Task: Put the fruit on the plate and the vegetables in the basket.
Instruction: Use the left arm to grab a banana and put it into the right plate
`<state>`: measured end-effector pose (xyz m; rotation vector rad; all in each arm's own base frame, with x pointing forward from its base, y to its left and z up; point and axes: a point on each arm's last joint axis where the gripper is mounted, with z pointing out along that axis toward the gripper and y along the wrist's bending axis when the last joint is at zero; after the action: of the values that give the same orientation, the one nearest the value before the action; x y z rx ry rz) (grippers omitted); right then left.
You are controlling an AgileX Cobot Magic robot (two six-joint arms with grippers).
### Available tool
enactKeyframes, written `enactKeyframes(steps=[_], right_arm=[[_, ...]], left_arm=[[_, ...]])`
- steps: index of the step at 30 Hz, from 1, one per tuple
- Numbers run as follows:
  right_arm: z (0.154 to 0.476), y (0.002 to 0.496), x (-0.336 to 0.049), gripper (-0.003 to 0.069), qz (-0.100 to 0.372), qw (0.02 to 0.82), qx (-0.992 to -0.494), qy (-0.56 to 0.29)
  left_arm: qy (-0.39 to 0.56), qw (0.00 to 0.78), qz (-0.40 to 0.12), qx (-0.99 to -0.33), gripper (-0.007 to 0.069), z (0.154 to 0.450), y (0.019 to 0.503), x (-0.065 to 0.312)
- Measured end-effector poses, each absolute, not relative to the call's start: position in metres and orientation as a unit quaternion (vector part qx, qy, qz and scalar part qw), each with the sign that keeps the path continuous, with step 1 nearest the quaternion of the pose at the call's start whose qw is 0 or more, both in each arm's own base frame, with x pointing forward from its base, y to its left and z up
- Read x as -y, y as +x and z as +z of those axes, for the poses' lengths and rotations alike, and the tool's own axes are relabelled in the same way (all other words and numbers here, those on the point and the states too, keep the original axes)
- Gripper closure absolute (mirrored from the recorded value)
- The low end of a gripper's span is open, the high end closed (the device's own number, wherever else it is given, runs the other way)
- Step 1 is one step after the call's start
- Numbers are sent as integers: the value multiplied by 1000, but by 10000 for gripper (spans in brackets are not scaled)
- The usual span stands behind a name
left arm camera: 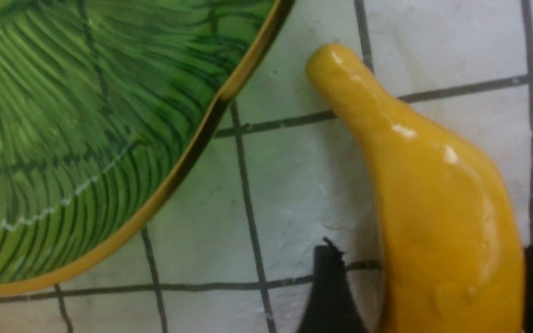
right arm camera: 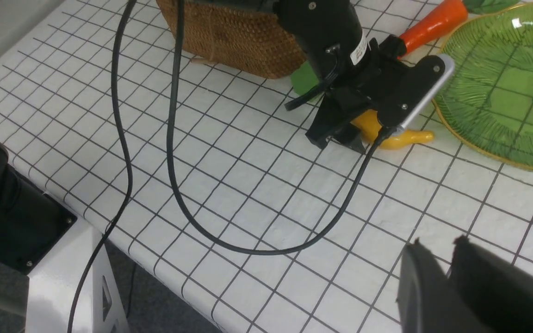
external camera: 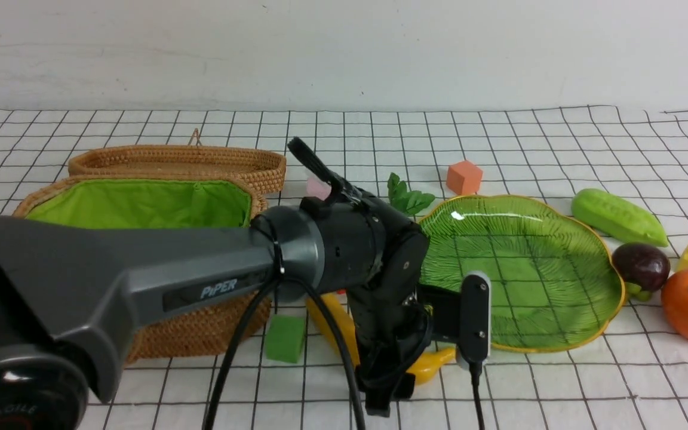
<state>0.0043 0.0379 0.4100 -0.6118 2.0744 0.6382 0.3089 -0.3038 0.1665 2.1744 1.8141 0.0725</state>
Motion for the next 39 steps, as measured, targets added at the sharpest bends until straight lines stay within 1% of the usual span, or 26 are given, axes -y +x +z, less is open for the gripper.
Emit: enactKeyframes(steps=[1,2,4,9,11,12,13,14,15,17,18,19,21,23,24,27,28,29,30,31,34,39], right_arm=[[410,4,-38,538,256,429,-831,-245],[410,4,-38,537,256,429,-831,-245],[410,4,-38,536,256,429,-831,-245],[410,4,-38,531,256,429,-831,-245],[410,4,-38,529,256,429,-831,-245],[410,4,-38,529,256,429,-831,-245],[410,5,-38,529,256,429,-831,-245],[410,5,-38,529,256,429,-831,-245],[410,5,-38,529,255,428,-832,-244],[409,6,-36,525,248,430,-836,-235],[410,7,-35,524,242,433,-838,-226],[410,10,-33,522,235,442,-840,-211],[412,15,-29,519,220,461,-841,-177],[413,18,-25,518,206,473,-843,-152],[413,18,-25,518,206,473,-843,-152],[412,19,-23,518,201,471,-848,-140],[412,19,-23,518,201,469,-848,-141],[411,18,-24,518,201,462,-852,-142],[411,18,-24,518,201,461,-853,-143],[410,17,-24,518,201,453,-856,-144],[407,15,-23,518,199,439,-864,-147],[407,15,-24,518,200,435,-865,-148]], left_arm=[[757,149,23,-636,185,166,308,303],[754,142,20,-641,267,165,307,303],[754,139,19,-642,324,165,306,303],[753,120,18,-647,318,169,302,302],[759,100,18,-644,318,184,292,301],[760,101,16,-641,318,193,287,303],[759,119,16,-640,318,211,282,306],[759,123,16,-639,318,214,281,307],[752,160,11,-639,318,237,275,313],[735,224,1,-640,318,265,272,324],[721,263,-12,-641,318,277,273,330],[706,298,-26,-642,318,287,276,337],[679,353,-54,-642,318,295,283,350],[657,389,-75,-642,318,292,293,366],[655,391,-78,-642,318,290,295,368],[645,402,-84,-645,318,265,314,390],[644,403,-83,-645,318,264,315,391],[647,397,-80,-646,318,248,322,399],[648,396,-80,-646,318,246,323,400],[647,395,-80,-647,318,236,327,405],[648,392,-77,-649,318,217,332,410],[652,379,-76,-652,318,206,333,411]])
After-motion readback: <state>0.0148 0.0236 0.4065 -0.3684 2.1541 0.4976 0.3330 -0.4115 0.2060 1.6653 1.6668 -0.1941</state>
